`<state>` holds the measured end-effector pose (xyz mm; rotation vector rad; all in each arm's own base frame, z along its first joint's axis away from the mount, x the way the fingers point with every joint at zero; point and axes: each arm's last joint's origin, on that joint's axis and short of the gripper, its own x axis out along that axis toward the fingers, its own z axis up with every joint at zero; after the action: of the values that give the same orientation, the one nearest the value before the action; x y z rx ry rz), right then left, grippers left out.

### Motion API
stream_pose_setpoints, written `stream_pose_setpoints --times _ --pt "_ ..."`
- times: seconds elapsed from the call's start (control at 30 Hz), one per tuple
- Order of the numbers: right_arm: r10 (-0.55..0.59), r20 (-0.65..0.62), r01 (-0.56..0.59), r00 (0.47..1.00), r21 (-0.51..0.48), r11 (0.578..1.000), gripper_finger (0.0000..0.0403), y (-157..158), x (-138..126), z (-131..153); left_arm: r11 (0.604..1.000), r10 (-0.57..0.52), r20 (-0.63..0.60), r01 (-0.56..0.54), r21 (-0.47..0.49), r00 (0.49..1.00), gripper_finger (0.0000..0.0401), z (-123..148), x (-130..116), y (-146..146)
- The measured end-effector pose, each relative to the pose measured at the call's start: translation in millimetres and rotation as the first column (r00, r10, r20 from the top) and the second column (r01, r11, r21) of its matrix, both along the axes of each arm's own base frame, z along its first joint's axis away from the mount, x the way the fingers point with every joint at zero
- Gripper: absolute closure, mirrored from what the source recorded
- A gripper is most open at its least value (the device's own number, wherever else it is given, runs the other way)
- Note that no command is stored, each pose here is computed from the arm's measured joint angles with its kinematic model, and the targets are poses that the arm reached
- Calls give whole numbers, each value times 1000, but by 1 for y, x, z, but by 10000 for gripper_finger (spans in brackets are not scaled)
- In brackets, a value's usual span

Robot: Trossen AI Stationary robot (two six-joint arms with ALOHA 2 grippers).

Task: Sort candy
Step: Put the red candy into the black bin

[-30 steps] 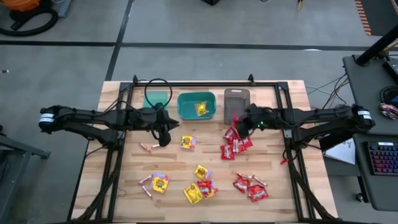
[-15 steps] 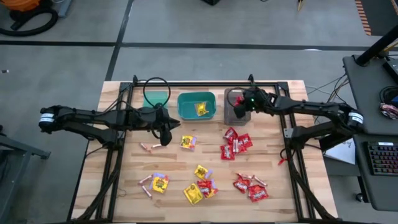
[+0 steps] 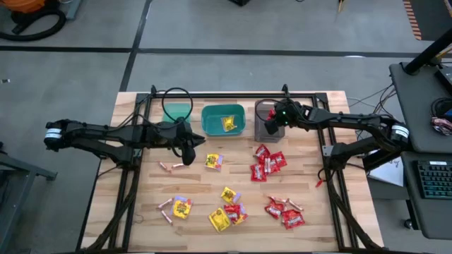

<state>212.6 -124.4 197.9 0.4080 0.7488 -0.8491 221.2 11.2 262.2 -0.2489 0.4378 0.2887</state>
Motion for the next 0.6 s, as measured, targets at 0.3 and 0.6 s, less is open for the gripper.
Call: stream_pose_setpoints --times 0.3,0.6 --pt "-2 20 2 1000 -9 1000 394 -1 2 1 1000 1 0 -1 0 1000 364 0 0 0" --pt "-7 18 7 1000 -15 1000 380 -1 2 1 1000 2 0 -2 1 1000 364 0 0 0"
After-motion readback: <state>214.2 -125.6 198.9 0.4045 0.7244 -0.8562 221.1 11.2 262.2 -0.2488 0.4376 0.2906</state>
